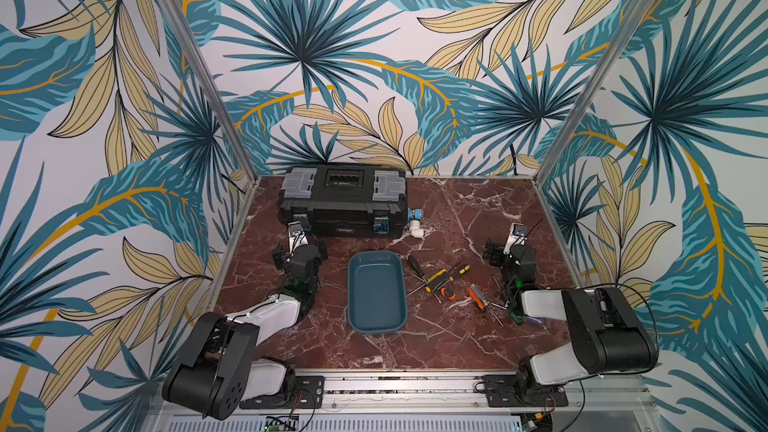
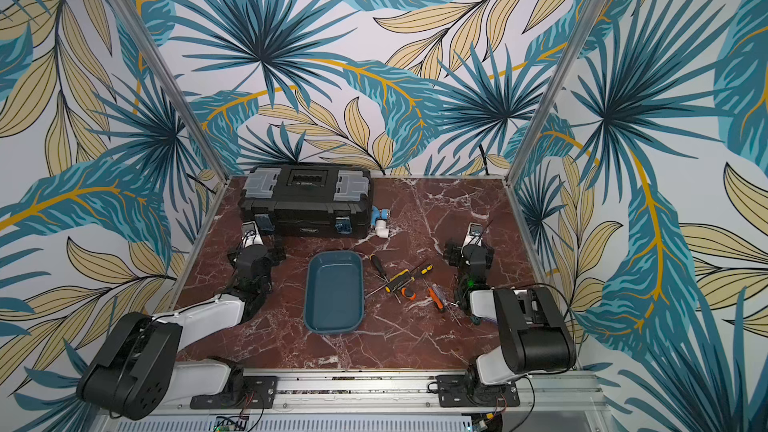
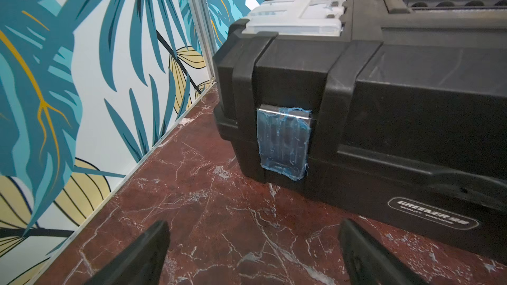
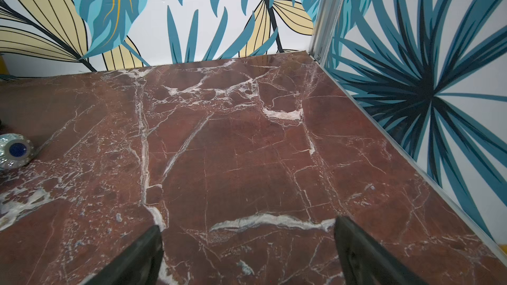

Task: Put the screwdriver on the desktop into the storage box
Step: Pick up the screwdriver from the center of the board.

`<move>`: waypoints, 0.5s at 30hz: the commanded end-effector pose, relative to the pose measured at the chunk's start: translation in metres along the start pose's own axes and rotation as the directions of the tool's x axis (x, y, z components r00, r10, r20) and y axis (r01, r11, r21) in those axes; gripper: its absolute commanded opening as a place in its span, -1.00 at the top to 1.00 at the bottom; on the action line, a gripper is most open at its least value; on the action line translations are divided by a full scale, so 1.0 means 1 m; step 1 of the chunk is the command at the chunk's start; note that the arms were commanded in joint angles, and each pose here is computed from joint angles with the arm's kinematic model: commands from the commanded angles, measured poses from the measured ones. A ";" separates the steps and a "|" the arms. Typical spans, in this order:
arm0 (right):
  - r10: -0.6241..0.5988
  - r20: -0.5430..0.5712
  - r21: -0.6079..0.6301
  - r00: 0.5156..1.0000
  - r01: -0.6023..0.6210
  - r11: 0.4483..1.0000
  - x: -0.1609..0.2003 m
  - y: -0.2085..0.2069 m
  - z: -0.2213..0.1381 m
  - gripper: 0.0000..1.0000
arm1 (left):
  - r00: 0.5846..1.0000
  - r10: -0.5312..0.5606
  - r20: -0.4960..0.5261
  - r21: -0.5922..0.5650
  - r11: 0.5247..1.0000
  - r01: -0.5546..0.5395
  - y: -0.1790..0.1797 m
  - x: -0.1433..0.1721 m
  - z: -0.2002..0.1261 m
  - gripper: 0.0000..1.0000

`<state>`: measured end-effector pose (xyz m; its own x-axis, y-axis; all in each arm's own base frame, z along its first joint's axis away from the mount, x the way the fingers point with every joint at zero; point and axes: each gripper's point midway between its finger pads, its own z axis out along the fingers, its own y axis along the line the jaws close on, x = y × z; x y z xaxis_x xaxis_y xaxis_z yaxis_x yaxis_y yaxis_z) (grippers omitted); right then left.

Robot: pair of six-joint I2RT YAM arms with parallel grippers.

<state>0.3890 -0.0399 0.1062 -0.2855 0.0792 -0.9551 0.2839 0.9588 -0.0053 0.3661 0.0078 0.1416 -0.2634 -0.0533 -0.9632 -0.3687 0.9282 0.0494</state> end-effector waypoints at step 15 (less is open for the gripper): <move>-0.006 0.027 -0.016 1.000 0.006 1.000 -0.007 0.004 -0.002 -0.99 | 1.000 -0.002 0.008 -0.025 1.000 0.003 0.003 -0.005 0.001 -1.00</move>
<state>0.3891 -0.0392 0.1062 -0.2854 0.0783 -0.9552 0.2819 0.9594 -0.0055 0.3657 0.0090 0.1418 -0.2629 -0.0529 -0.9634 -0.3758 0.9253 0.0517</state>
